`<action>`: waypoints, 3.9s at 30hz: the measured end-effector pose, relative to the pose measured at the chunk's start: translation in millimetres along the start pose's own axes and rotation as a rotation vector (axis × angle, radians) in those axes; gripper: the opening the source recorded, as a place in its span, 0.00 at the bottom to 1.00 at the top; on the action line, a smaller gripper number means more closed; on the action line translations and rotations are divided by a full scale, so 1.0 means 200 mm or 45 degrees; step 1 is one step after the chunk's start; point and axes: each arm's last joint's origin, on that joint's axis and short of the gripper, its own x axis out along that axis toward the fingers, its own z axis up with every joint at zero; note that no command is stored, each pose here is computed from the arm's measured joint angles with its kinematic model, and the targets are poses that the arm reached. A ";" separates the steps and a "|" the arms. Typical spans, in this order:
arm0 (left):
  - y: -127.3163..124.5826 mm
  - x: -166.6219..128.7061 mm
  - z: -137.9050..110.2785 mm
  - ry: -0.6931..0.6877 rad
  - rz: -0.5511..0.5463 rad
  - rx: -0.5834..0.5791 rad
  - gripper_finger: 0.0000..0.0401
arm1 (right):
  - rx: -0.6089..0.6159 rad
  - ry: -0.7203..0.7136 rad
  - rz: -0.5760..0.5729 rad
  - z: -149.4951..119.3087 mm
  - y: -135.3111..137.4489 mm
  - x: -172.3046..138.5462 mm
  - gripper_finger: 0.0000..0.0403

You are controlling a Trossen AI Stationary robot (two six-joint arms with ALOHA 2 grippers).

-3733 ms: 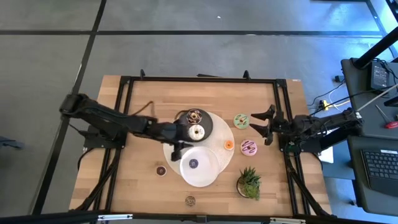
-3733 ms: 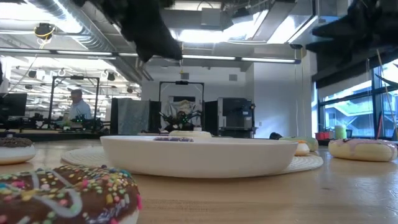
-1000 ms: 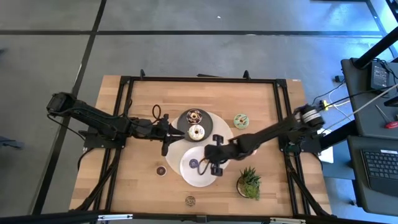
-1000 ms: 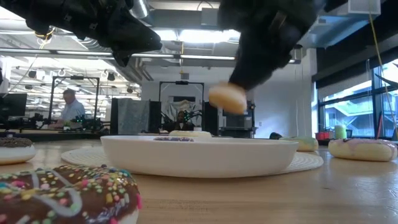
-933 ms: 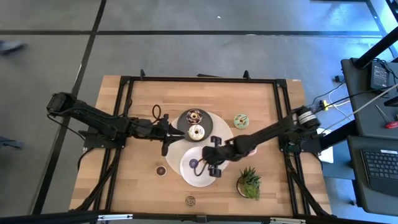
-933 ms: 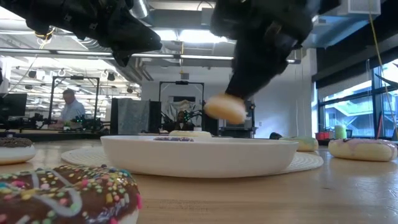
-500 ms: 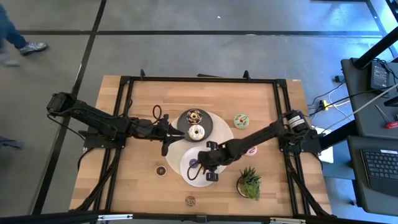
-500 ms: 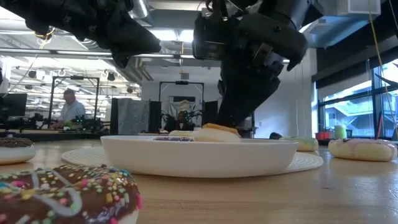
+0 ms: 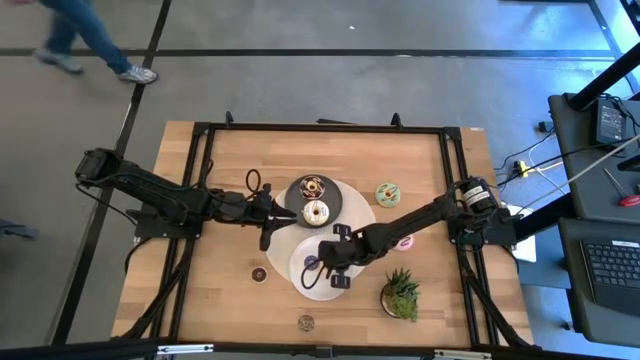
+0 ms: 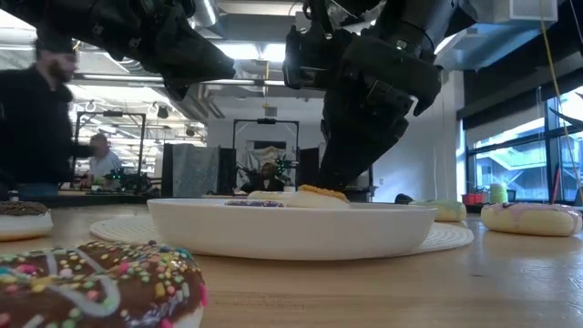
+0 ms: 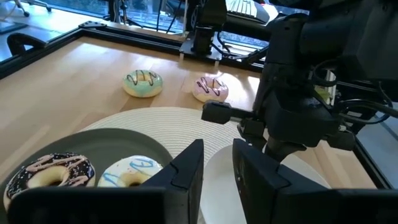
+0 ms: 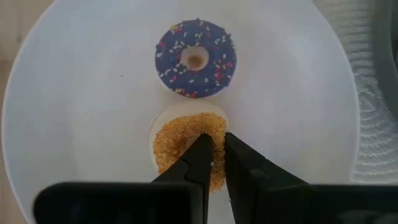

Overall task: Pick & Place donuts
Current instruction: Put the small orange donut on the white plate, then put the big green donut on the gray plate

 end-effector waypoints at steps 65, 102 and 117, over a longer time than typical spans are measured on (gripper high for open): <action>-0.08 -0.08 0.17 -0.056 -0.040 0.056 0.21 | 0.681 -0.196 -0.550 -0.50 -0.49 -0.75 0.42; -0.07 -0.08 0.15 -0.004 -0.026 0.071 0.20 | 1.138 0.267 -0.649 -0.69 -0.94 -0.40 0.40; -0.07 -0.08 0.15 -0.003 -0.026 0.071 0.20 | 0.984 0.277 -0.614 -0.67 -0.94 -0.43 0.05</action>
